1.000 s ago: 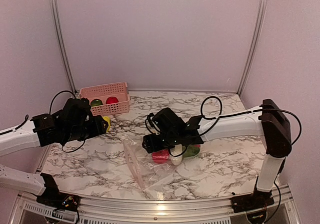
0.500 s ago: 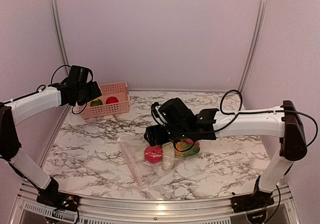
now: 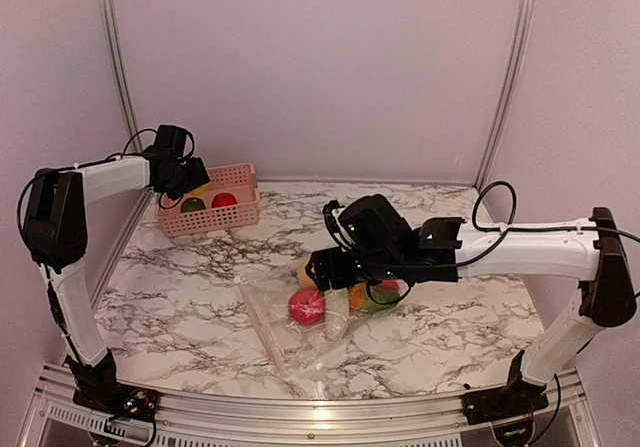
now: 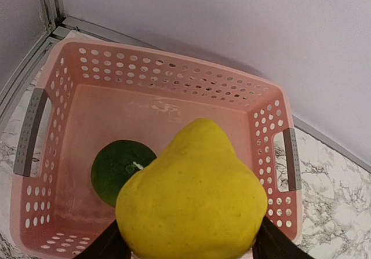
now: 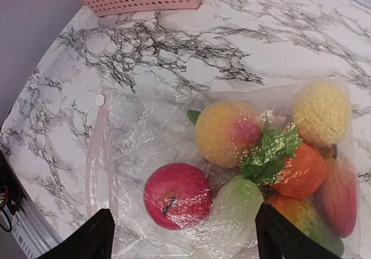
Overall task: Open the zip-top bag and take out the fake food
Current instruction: Place the fake fruit in the bin, then pick up the fake fruit from the zipper food storage bag.
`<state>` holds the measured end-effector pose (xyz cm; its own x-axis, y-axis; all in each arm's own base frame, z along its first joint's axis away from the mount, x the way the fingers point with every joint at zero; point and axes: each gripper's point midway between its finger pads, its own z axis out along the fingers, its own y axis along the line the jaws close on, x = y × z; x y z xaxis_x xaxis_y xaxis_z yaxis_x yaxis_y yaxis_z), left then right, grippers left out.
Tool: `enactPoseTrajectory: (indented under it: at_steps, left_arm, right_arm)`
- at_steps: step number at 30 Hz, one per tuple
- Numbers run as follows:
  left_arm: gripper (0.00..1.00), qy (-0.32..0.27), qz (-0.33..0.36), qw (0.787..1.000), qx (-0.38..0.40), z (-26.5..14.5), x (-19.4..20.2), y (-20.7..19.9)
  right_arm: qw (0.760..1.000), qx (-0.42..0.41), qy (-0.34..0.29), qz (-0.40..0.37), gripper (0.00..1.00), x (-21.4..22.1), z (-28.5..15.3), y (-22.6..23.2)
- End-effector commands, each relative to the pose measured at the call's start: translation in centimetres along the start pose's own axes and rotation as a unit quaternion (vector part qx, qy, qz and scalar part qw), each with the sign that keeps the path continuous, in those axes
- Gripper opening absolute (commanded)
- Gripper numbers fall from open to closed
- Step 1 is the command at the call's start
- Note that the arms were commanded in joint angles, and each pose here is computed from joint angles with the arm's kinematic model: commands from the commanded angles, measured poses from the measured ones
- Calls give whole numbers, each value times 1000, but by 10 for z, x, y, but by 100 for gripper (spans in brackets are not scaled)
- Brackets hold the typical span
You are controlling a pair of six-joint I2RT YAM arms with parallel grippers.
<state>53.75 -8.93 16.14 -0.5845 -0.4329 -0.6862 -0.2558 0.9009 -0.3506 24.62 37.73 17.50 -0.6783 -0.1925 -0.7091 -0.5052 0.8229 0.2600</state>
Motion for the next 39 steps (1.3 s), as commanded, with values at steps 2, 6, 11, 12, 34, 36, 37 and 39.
enactPoseTrajectory:
  at_steps: [2,6,11,12,34,36,37,39]
  left_arm:
    - [61,22,10,1000,1,17,-1,4]
    - [81,26,11,1000,4,17,-2,2]
    - [99,16,17,1000,8,5,-10,0]
    - [99,15,18,1000,9,1,-11,-1]
    - [94,56,-35,992,106,-107,92,2]
    - [93,70,-31,991,112,-120,117,5]
    - [91,77,-30,990,115,-124,129,5]
    - [88,89,-30,988,121,-133,150,6]
  right_arm:
    - [1000,11,-1,5,82,4,-11,-5]
    - [1000,12,0,5,82,4,-11,-5]
    - [1000,14,3,1,83,6,-8,-6]
    - [1000,14,3,2,83,6,-8,-6]
    - [999,28,17,-10,75,23,3,-15]
    - [999,27,21,-11,74,25,5,-14]
    - [999,27,23,-11,73,26,7,-14]
    - [999,27,25,-10,72,28,10,-14]
